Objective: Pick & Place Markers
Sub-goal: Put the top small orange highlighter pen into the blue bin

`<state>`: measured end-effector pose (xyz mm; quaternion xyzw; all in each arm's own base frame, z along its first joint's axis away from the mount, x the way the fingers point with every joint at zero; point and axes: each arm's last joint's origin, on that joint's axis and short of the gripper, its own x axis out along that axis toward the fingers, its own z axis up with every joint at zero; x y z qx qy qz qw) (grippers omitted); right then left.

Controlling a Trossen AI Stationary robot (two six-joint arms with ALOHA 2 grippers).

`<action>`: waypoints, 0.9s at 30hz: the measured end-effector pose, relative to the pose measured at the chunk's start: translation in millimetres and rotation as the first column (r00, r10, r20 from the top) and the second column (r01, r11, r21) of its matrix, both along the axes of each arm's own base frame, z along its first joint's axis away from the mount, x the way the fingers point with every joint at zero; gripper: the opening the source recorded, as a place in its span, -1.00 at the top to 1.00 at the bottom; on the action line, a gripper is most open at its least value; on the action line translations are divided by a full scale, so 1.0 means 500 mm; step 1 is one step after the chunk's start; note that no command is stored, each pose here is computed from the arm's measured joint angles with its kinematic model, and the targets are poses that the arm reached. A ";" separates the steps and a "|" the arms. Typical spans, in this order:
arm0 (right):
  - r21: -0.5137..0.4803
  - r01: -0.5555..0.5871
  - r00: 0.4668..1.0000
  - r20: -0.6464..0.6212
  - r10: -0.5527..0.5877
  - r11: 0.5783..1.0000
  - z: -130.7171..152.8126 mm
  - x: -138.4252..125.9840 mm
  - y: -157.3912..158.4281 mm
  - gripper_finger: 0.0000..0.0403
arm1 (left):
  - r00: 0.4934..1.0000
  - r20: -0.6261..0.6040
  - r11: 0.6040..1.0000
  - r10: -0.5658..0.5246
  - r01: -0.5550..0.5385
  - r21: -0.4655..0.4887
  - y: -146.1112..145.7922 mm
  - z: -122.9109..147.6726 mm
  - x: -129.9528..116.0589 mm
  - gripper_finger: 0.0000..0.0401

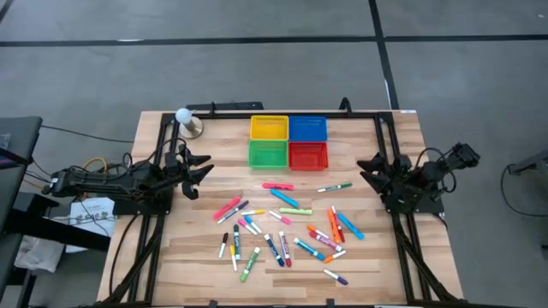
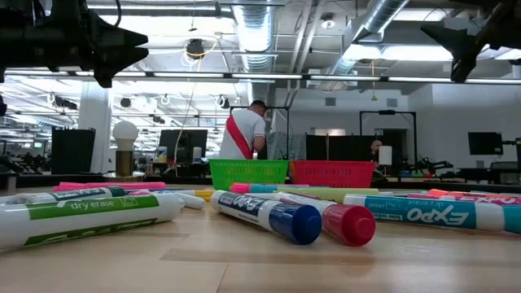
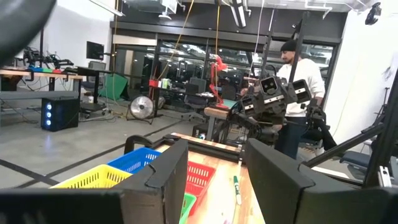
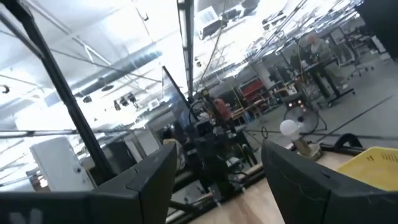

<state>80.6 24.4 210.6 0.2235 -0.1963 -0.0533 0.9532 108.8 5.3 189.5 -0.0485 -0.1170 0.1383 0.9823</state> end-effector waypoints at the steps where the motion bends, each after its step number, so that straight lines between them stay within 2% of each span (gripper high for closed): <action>1: 0.003 0.006 1.000 0.009 -0.006 1.000 0.002 0.000 -0.001 -0.12 | 1.000 0.001 1.000 0.000 0.000 0.000 0.000 0.000 0.000 0.20; 14: 0.082 0.108 0.992 0.050 -0.112 0.991 0.009 0.000 -0.020 -0.12 | 1.000 0.005 1.000 0.000 0.000 0.000 0.000 0.001 0.000 0.20; 18: 0.080 0.114 0.992 0.037 -0.117 0.990 0.033 0.003 -0.021 -0.12 | 1.000 0.005 1.000 0.000 0.000 0.000 0.000 0.001 0.000 0.20; 24: 0.012 0.114 0.986 -0.125 -0.112 0.993 0.095 0.037 -0.006 -0.12 | 1.000 -0.021 1.000 0.000 0.000 0.001 0.000 -0.004 0.004 0.20; 27: -0.030 0.108 0.965 -0.237 -0.112 0.994 0.126 0.069 0.007 -0.12 | 0.999 -0.047 1.000 0.000 0.000 0.002 0.000 -0.009 0.008 0.20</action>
